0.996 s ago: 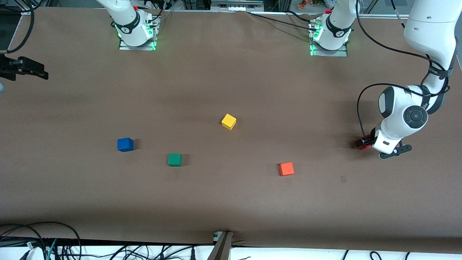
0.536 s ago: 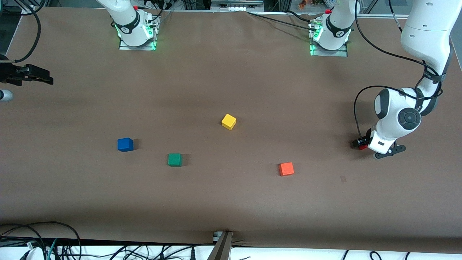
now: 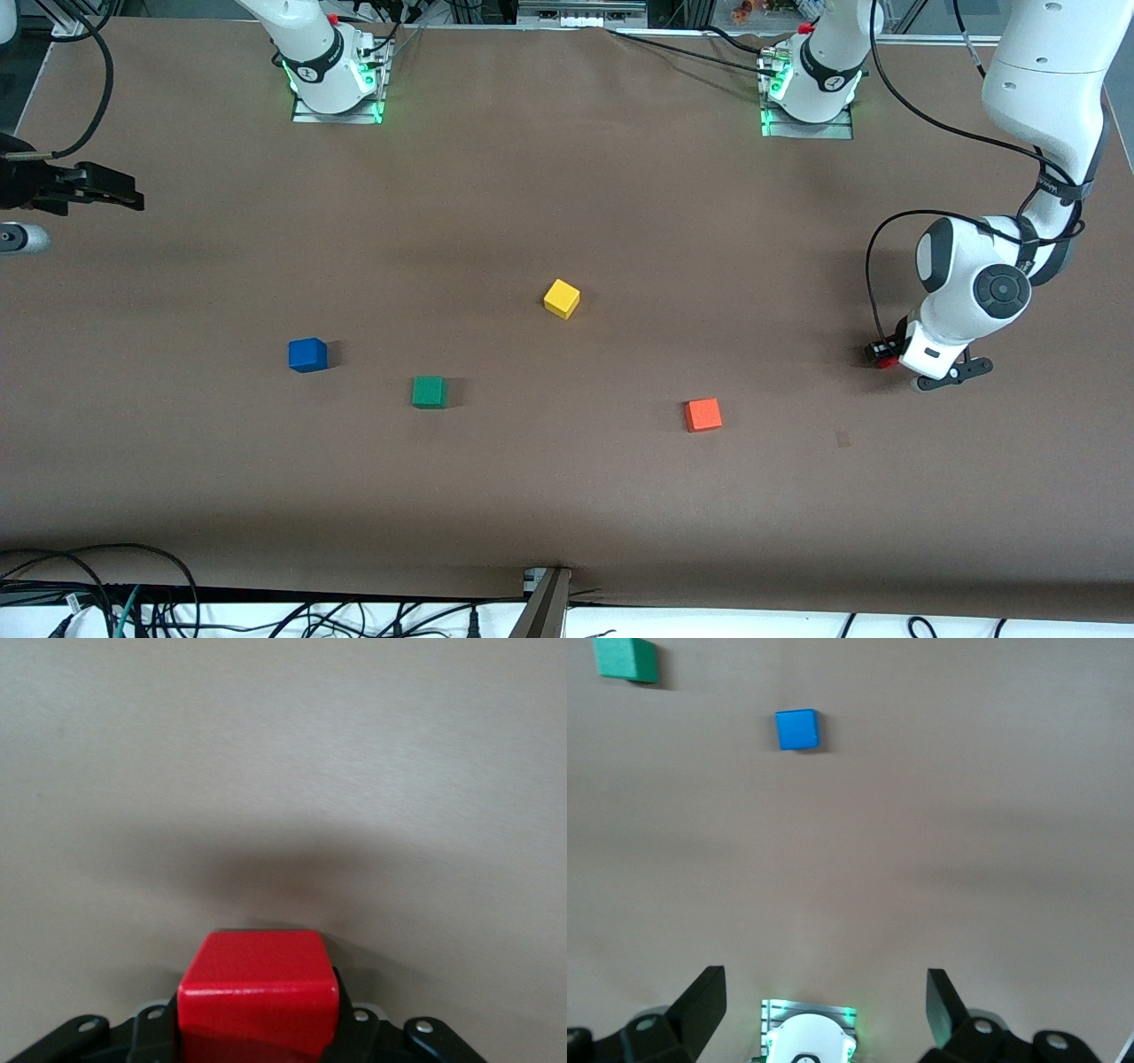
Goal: Pass red block to right arm, stack on blue
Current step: 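Lift the red cube with the left gripper while the right gripper approaches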
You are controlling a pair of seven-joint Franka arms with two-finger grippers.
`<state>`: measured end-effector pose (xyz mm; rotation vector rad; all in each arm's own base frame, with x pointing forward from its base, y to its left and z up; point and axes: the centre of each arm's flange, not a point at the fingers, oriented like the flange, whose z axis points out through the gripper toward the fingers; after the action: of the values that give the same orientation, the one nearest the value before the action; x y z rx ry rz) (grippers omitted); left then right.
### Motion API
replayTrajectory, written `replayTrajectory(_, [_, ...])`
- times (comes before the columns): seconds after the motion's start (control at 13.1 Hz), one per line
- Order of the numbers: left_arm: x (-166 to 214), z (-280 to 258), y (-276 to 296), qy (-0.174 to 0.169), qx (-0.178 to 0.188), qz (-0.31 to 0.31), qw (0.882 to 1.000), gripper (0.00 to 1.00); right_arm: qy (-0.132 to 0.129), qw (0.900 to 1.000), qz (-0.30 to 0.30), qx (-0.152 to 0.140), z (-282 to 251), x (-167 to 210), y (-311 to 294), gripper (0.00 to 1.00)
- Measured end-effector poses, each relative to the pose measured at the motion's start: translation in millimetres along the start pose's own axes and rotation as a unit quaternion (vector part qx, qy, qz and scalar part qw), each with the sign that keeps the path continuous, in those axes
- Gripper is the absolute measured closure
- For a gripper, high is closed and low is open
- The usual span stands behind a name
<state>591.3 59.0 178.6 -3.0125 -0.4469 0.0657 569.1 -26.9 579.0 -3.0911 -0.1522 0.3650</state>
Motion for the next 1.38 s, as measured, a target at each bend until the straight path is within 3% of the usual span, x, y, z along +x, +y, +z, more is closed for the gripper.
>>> replayTrajectory(0.23, [2,-50,29,-0.039,0.012,0.022,0.999,0.44,-0.007,0.997,-0.037,0.068,15,16,-46,0.0])
replayTrajectory(0.38, [3,-92,56,-0.06,0.018,0.042,0.997,0.44,-0.024,0.988,-0.056,0.145,38,35,-77,0.0])
replayTrajectory(0.54, [-1,-125,93,-0.065,-0.005,0.057,0.996,0.44,-0.044,0.972,-0.056,0.222,67,58,-92,0.0])
replayTrajectory(0.84, [-9,-160,144,-0.072,-0.09,0.104,0.988,0.44,-0.056,0.928,-0.044,0.367,114,101,-126,0.0])
replayTrajectory(1.15, [-20,-192,188,-0.071,-0.188,0.173,0.964,0.44,-0.057,0.9,-0.033,0.43,145,127,-164,0.0])
replayTrajectory(1.38, [-30,-208,216,-0.069,-0.275,0.229,0.931,0.44,-0.046,0.885,-0.018,0.462,165,144,-183,0.0])
